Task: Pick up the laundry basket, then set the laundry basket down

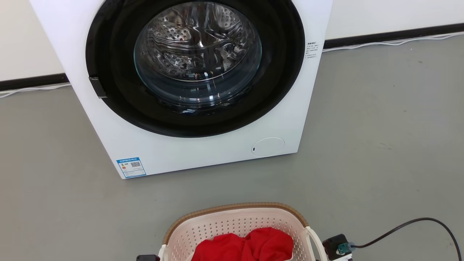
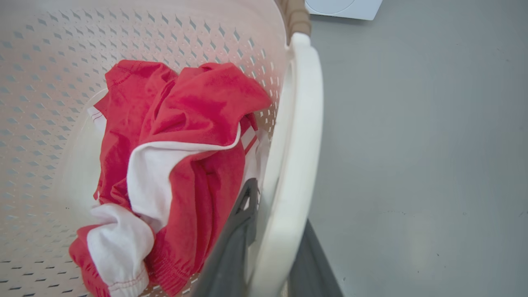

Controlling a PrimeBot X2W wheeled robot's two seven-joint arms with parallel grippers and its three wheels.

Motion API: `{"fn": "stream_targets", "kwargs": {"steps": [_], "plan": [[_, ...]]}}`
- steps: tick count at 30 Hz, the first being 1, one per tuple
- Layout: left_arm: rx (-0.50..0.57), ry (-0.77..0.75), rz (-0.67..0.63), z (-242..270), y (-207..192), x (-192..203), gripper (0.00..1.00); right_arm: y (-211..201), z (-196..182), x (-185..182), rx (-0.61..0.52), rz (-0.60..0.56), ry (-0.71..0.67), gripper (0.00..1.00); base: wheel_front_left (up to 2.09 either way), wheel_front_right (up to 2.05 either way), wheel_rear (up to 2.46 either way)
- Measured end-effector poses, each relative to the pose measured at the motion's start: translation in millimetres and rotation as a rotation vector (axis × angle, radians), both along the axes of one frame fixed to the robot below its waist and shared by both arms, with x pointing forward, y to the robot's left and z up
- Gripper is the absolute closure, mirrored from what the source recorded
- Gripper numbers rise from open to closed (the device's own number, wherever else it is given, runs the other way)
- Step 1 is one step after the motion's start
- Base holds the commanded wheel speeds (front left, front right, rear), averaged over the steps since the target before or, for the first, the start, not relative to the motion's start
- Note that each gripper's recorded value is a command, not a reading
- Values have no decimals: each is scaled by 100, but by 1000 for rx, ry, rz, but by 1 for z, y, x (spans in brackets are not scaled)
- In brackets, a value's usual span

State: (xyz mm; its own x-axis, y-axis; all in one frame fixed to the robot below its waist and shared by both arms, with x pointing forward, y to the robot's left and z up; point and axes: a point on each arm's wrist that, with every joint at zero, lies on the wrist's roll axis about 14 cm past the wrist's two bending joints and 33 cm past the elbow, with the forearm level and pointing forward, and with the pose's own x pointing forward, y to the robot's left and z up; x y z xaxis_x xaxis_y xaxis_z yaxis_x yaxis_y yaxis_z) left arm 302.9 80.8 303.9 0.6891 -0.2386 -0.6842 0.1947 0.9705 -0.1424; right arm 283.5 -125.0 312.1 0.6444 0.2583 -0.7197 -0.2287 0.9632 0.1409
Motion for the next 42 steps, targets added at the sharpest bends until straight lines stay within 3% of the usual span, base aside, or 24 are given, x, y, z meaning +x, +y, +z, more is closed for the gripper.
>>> {"fn": "stream_targets", "kwargs": {"steps": [42], "plan": [[0, 21, 12, -4, -3, -5, 100, 0, -1, 0, 7, -7, 5, 100, 0, 0, 0]]}}
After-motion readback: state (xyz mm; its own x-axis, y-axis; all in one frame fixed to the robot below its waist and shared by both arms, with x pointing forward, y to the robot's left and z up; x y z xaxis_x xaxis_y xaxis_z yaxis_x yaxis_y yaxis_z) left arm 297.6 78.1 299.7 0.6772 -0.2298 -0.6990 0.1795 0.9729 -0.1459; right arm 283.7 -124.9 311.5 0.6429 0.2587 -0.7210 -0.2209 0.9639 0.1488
